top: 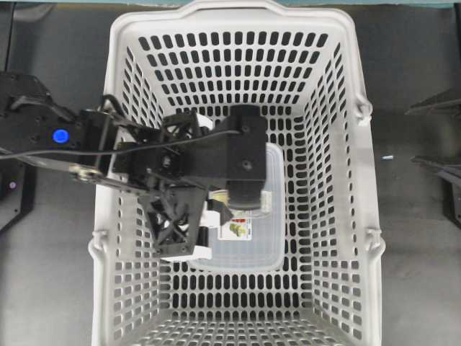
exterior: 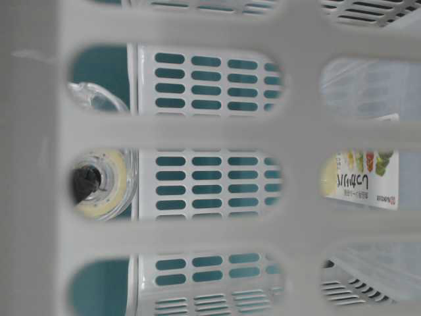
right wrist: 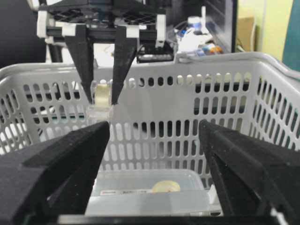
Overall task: Pick up the tape dispenser from the shopping basket with the left arm.
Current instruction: 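Lift the gripped tape package upward out of the container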
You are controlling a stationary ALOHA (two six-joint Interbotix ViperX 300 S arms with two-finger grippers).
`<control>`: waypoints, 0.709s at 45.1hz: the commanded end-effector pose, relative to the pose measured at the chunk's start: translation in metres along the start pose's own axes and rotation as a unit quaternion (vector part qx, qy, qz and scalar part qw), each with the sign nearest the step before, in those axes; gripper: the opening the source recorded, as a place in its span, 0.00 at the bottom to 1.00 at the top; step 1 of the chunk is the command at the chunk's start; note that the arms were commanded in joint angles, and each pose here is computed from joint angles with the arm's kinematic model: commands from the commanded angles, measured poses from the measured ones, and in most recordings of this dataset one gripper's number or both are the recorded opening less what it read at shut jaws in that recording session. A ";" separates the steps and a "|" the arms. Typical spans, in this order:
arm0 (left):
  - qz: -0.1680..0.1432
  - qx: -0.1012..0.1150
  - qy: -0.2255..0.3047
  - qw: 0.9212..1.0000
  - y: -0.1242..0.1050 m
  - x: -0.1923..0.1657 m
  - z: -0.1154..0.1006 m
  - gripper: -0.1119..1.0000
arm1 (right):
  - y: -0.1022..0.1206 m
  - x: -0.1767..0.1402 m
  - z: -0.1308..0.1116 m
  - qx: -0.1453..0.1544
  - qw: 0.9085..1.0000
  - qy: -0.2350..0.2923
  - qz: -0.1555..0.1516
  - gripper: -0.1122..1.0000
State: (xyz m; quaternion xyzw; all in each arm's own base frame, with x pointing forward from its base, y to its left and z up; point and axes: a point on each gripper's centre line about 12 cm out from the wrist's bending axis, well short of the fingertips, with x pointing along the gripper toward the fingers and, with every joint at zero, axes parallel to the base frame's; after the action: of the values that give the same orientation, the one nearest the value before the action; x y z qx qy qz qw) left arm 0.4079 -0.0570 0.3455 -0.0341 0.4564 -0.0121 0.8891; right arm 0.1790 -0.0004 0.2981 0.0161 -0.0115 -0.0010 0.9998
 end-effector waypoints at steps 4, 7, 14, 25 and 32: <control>-0.008 0.004 -0.038 0.999 -0.002 -0.014 0.002 0.36 | 0.000 0.001 0.004 0.002 1.000 -0.005 0.000 0.77; -0.009 0.004 -0.043 0.999 -0.003 -0.013 0.002 0.36 | 0.000 0.001 0.004 0.002 1.000 -0.005 0.000 0.77; -0.009 0.005 -0.044 0.999 -0.003 -0.012 0.001 0.36 | 0.000 0.001 0.004 0.002 1.000 -0.005 0.000 0.76; -0.010 0.005 -0.044 0.999 -0.003 -0.012 0.001 0.36 | 0.000 0.001 0.003 0.002 1.000 -0.004 0.000 0.77; -0.009 0.004 -0.042 0.999 -0.003 -0.011 0.000 0.36 | 0.000 0.001 0.002 0.002 1.000 -0.003 0.000 0.77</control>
State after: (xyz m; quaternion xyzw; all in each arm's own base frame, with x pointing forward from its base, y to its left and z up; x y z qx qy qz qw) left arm 0.4071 -0.0589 0.3390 -0.0341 0.4381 -0.0173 0.8981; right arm 0.1788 -0.0004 0.2984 0.0161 -0.0123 -0.0010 0.9998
